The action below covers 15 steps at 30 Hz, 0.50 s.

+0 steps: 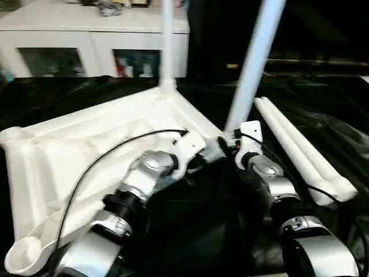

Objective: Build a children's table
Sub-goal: Rotate leg to tighten

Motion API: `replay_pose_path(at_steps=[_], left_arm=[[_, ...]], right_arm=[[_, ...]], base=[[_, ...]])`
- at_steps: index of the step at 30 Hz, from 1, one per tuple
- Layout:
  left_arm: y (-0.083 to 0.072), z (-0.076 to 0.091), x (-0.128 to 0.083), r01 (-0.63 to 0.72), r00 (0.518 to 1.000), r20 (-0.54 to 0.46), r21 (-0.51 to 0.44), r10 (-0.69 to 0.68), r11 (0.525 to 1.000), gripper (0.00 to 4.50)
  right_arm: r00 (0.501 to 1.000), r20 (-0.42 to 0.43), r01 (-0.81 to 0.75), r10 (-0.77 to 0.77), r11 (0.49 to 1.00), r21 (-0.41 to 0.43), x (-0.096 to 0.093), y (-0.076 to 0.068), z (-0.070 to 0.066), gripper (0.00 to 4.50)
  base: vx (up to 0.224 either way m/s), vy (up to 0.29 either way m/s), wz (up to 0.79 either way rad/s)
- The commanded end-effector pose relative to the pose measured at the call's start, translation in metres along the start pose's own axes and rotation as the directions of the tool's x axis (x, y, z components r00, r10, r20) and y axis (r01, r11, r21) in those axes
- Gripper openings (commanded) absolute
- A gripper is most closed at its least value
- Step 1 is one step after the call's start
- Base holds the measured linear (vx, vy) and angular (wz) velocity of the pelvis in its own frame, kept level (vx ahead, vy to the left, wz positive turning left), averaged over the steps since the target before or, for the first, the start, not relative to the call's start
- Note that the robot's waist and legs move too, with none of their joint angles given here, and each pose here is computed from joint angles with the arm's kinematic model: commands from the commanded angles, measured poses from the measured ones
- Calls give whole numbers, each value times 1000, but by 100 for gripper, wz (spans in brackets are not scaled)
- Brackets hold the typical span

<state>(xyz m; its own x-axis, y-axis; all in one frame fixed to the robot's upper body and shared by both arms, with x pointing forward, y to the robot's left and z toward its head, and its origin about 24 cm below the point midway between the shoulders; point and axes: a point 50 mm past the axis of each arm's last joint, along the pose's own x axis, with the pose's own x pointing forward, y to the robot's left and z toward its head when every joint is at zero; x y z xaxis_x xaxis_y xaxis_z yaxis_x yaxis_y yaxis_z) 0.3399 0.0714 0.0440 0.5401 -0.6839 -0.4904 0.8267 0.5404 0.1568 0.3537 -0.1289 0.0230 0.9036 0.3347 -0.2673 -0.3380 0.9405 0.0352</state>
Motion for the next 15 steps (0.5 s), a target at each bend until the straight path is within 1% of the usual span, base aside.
replay_pose_path(at_steps=[1,3,5,6,7,8,10,11,14,15], left_arm=[[4,-4,-6,9,1000,28,17,-9,1000,0],[7,-8,-12,29,999,23,31,-30,999,0],[9,-10,-16,48,998,30,47,-49,998,0],[11,-11,-21,72,996,38,63,-75,995,0],[12,-11,-21,74,996,38,64,-77,995,0],[13,-13,-27,112,992,48,89,-117,990,0],[13,-14,-31,141,988,46,97,-146,985,0],[12,-16,-37,199,978,41,116,-205,973,0],[9,-17,-44,277,958,35,135,-284,951,0],[7,-17,-47,318,945,36,138,-325,938,0]], right_arm=[[997,12,-70,70,997,-22,-2,0,3,378],[992,1,-124,125,990,-71,-9,-8,5,399],[986,-18,-167,166,981,-99,-14,-13,5,411],[976,-39,-219,216,968,-124,-21,-19,5,411],[975,-41,-224,221,966,-126,-21,-19,5,411],[957,-62,-291,285,944,-158,-30,-26,5,411],[944,-73,-331,323,928,-173,-36,-29,6,411],[923,-78,-384,376,904,-186,-43,-32,10,411],[889,-91,-458,449,864,-207,-50,-33,16,411],[867,-99,-498,489,842,-209,-52,-31,19,411]], base=[[0,0,0],[0,0,0],[0,0,0],[0,0,0],[0,0,0],[0,0,0],[0,0,0],[0,0,0],[0,0,0],[0,0,0]])
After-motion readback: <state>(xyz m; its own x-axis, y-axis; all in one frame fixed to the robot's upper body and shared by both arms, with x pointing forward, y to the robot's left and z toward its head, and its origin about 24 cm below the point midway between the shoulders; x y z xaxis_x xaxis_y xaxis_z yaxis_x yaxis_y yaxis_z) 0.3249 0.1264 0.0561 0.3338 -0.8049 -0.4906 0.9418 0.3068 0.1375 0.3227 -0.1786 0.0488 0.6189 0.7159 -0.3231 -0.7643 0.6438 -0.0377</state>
